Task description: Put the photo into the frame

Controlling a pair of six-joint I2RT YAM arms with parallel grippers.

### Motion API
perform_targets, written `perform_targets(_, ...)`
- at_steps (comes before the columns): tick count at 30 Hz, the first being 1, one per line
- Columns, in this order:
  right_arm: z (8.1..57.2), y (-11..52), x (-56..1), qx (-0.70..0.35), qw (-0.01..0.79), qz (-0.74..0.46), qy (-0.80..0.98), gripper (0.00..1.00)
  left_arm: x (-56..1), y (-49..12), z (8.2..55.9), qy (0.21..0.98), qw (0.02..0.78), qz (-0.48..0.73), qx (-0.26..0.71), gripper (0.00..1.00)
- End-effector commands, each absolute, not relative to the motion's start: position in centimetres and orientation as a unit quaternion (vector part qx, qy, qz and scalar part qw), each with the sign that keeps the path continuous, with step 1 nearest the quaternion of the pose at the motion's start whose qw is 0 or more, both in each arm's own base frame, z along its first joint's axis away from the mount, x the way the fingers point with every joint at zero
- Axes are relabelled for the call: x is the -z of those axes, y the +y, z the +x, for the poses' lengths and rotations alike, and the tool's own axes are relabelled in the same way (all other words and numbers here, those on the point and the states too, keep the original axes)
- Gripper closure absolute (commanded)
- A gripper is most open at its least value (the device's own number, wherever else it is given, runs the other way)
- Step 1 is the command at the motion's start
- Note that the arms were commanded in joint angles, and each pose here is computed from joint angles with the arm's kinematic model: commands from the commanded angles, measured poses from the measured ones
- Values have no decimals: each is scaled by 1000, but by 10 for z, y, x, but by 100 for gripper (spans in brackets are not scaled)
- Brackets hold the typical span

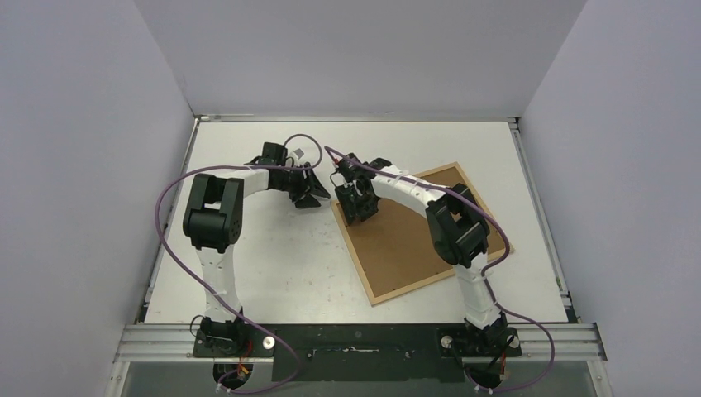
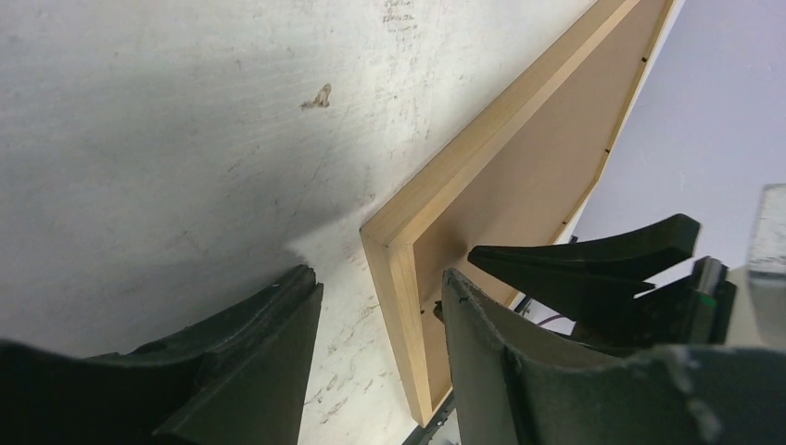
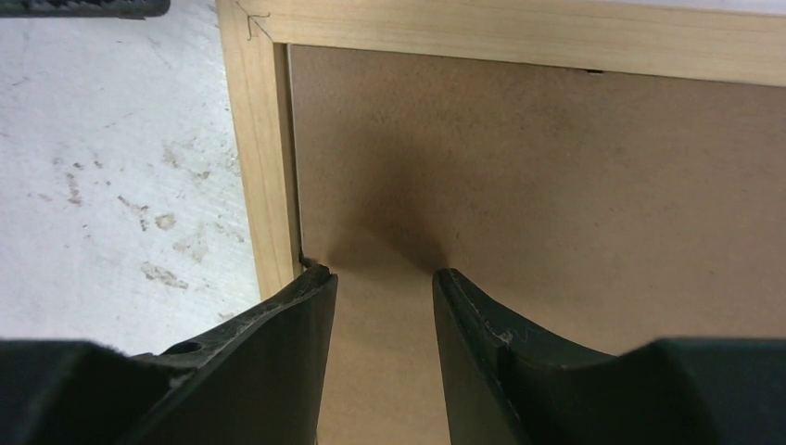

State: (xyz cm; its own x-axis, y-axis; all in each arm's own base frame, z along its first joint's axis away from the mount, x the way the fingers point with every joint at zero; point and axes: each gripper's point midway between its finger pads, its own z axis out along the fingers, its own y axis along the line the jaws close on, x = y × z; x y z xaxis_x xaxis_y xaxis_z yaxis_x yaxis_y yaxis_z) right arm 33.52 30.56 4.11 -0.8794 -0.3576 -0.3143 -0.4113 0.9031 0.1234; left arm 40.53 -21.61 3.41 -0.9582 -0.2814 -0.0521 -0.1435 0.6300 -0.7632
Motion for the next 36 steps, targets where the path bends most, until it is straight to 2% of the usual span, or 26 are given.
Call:
perform_targets(1,338,316,-46,-93,149,-212,961,56,-28,-217,410,907,92,-94,399,52)
perform_targets(23,320,294,1,-57,106,-212,970,53,-21,-215,405,913,80,-91,389,57)
perform_targets(36,306,255,55,71,76,-218,970,56,-34,-194,411,913,117,-105,377,58)
